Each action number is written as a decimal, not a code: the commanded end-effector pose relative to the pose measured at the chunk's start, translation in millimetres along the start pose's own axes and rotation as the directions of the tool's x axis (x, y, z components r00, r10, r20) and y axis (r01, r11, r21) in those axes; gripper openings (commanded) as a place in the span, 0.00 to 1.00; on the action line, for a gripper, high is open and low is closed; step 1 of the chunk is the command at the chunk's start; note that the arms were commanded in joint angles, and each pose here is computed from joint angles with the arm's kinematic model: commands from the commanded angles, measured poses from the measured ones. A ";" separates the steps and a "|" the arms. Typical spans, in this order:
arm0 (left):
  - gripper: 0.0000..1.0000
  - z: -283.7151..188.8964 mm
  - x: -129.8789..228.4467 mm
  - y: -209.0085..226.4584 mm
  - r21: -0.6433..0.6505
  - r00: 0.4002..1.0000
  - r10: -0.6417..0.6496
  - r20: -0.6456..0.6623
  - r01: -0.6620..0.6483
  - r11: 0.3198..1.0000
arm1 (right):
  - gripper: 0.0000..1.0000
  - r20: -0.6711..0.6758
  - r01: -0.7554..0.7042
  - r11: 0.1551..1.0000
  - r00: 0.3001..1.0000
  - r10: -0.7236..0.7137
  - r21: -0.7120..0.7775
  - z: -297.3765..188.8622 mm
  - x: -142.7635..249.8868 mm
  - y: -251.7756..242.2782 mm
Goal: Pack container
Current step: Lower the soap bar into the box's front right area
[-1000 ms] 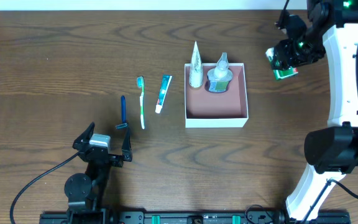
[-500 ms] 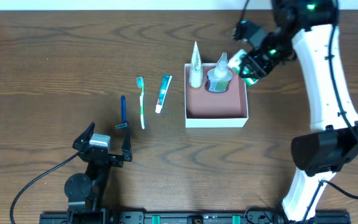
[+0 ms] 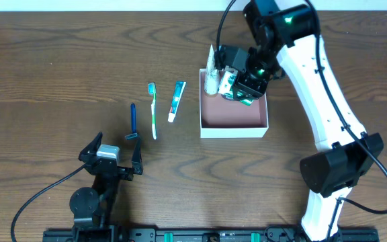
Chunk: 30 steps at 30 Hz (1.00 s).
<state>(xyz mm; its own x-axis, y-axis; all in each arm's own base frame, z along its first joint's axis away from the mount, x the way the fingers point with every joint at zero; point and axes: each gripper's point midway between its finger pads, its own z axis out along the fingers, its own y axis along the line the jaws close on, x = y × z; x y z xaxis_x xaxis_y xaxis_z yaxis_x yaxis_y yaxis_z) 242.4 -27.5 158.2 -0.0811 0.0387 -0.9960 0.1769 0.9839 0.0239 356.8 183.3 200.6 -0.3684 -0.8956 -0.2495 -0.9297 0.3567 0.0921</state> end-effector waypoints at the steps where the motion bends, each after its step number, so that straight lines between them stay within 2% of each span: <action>1: 0.98 1.0 15.7 -2.2 0.014 0.999 0.000 -0.043 0.001 1.000 | 0.13 -0.022 0.045 0.999 0.999 -0.045 0.005 9.6 4.9 0.8; 9: 0.98 1.0 15.7 -2.1 0.014 0.999 0.000 -0.043 0.001 1.000 | 0.14 -0.036 0.046 0.999 0.998 -0.046 -0.001 55.6 12.6 -9.2; 15: 0.98 1.0 15.7 -2.2 0.014 0.999 0.000 -0.043 0.001 1.000 | 0.19 -0.072 0.054 0.998 0.996 -0.057 -0.044 88.1 26.0 -1.0; 27: 0.98 1.0 15.7 -2.1 0.014 0.999 0.000 -0.043 0.001 1.000 | 0.22 -0.087 0.068 0.996 0.994 -0.073 -0.053 106.5 31.4 2.8; 30: 0.98 1.0 15.7 -2.2 0.014 0.999 0.000 -0.043 0.001 1.000 | 0.25 -0.085 0.069 0.996 0.994 -0.073 -0.051 106.6 30.9 2.2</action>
<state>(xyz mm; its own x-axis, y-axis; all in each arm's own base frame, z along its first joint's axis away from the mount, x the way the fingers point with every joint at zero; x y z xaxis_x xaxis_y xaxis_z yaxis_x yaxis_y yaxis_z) 242.4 -27.5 158.2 -0.0811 0.0387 -0.9960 0.1769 0.9839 0.0239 345.7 180.3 85.7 -0.3247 -0.9327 -0.1571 -0.9427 0.3057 0.1336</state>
